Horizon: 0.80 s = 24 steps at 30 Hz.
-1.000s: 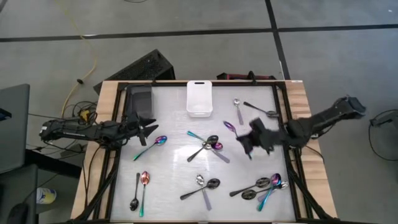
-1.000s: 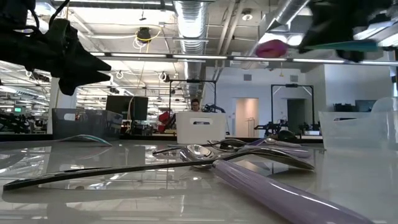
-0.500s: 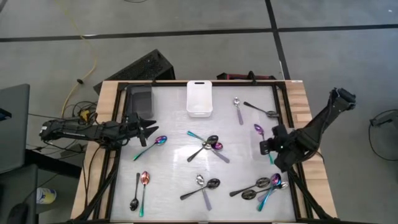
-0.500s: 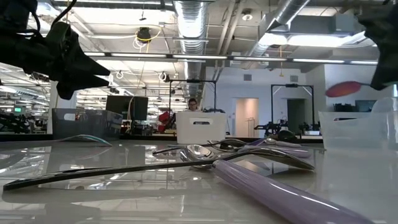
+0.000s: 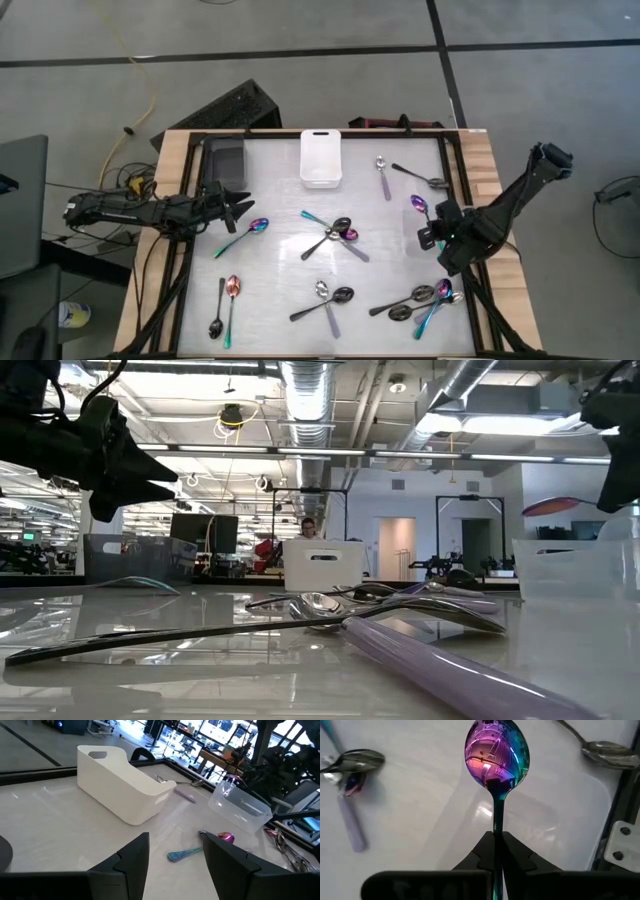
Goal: Sort silverware by color (type)
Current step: Put the blue spoon into the transparent bin
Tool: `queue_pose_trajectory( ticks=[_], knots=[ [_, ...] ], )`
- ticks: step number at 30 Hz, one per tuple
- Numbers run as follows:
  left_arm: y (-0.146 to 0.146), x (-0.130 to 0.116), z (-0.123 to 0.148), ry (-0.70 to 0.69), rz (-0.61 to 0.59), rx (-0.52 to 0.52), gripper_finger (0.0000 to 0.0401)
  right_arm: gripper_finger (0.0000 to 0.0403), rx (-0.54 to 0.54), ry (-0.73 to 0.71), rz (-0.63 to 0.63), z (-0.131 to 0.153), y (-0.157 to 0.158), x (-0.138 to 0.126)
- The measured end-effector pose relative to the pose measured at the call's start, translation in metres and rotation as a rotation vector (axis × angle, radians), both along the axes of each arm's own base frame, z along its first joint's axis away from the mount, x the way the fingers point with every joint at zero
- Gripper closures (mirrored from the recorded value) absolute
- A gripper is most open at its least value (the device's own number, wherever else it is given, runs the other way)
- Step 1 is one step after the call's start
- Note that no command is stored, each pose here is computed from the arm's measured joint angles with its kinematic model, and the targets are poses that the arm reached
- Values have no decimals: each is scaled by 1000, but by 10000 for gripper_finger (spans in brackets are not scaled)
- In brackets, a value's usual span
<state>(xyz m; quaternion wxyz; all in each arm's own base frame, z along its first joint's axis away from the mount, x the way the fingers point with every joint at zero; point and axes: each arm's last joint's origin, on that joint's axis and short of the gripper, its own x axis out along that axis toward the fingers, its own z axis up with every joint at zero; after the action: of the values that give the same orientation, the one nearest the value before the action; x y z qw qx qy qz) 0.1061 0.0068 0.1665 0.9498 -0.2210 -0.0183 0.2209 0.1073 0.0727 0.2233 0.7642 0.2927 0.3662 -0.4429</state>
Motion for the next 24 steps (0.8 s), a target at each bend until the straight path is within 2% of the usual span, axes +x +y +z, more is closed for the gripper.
queue_pose_trajectory(
  ticks=[7,14,24],
  knots=[
    [0,0,0,-3,1,-5,231,365,-30,49,5,-4,-2,8],
    [0,0,0,-2,0,-5,231,363,0,87,48,-5,0,9],
    [0,0,-2,14,-6,-4,231,330,25,91,57,-6,2,10]
  ],
)
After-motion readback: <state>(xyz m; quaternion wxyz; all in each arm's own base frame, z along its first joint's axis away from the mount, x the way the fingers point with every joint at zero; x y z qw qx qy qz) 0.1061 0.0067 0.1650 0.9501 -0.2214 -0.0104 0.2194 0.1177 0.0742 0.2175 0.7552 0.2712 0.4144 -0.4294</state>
